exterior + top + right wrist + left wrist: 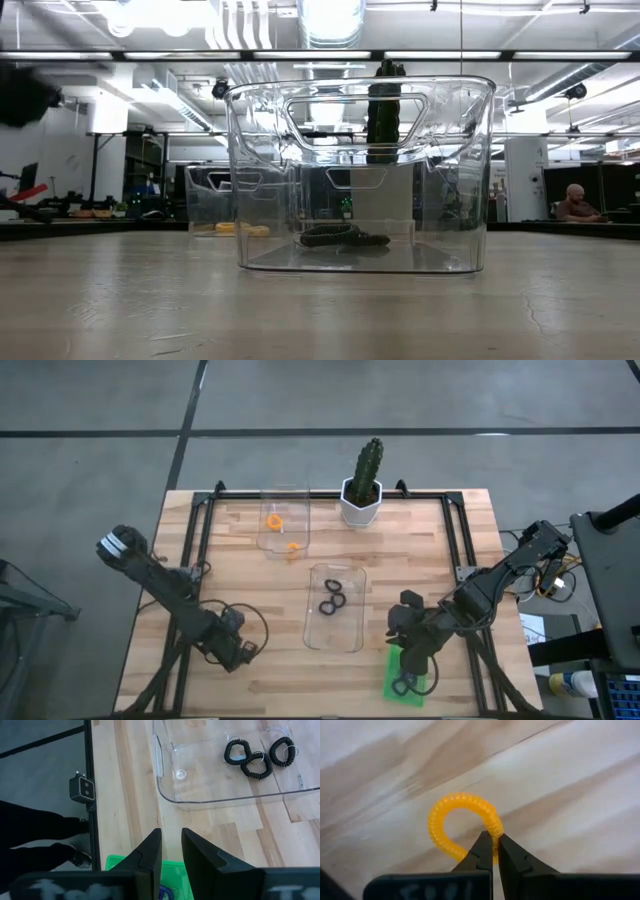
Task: Sort spring keychains
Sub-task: Put the yellow spring keychain into the top transparent bin
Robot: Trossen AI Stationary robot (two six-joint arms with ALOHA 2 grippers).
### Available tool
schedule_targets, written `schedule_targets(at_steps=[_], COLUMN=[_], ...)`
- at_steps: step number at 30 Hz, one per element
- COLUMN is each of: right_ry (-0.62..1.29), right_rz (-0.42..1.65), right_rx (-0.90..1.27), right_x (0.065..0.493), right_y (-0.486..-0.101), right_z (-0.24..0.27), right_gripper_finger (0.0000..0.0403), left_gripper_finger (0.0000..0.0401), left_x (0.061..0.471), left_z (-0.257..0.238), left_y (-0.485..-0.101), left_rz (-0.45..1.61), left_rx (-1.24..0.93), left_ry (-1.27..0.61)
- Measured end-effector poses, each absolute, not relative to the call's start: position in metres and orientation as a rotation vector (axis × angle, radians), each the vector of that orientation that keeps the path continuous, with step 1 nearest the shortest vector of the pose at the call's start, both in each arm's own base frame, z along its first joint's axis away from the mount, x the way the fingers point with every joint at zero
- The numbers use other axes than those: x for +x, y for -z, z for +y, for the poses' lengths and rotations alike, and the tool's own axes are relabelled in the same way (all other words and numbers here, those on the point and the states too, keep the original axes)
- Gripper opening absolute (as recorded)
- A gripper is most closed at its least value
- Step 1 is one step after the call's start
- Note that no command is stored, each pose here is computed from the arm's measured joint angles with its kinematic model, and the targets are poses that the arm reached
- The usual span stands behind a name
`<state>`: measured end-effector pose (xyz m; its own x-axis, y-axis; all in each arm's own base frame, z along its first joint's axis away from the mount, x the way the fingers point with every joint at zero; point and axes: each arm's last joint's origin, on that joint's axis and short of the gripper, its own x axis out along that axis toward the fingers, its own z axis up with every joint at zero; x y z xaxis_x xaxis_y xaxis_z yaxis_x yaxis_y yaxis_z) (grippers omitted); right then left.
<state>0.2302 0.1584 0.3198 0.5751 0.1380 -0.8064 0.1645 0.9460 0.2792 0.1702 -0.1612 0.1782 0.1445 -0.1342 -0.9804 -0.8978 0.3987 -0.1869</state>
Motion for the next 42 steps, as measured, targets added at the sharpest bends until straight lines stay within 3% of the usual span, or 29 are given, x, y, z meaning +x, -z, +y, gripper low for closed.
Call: schedule_targets(at_steps=[10, 18, 25, 29, 33, 37, 42], right_ry=[0.023, 0.047, 0.060, 0.057, 0.046, 0.045, 0.049], right_rz=[0.957, 0.954, 0.954, 0.948, 0.937, 0.941, 0.941], right_rx=[0.340, 0.386, 0.414, 0.418, 0.428, 0.440, 0.445], right_x=[0.230, 0.231, 0.231, 0.231, 0.232, 0.232, 0.232], right_y=[-0.320, -0.320, -0.320, -0.321, -0.321, -0.321, -0.321], right_z=[0.158, 0.158, 0.158, 0.159, 0.160, 0.160, 0.160], right_gripper_finger=[0.0077, 0.0068, 0.0075, 0.0077, 0.0071, 0.0068, 0.0074], left_gripper_finger=[0.0004, 0.0003, 0.0003, 0.0005, 0.0038, 0.0080, 0.0094], left_x=[0.188, 0.204, 0.223, 0.234, 0.235, 0.243, 0.241], left_z=[-0.105, -0.040, 0.016, 0.064, 0.106, 0.115, 0.116], left_y=[-0.311, -0.383, -0.376, -0.339, -0.313, -0.322, -0.337], left_rz=[0.663, 0.396, 0.547, 0.716, 0.766, 0.668, 0.612], left_rx=[-0.933, -0.619, -0.506, -0.653, -0.886, -1.014, -0.957], left_ry=[-0.810, -0.905, -0.987, -0.981, -0.798, -0.488, -0.530])
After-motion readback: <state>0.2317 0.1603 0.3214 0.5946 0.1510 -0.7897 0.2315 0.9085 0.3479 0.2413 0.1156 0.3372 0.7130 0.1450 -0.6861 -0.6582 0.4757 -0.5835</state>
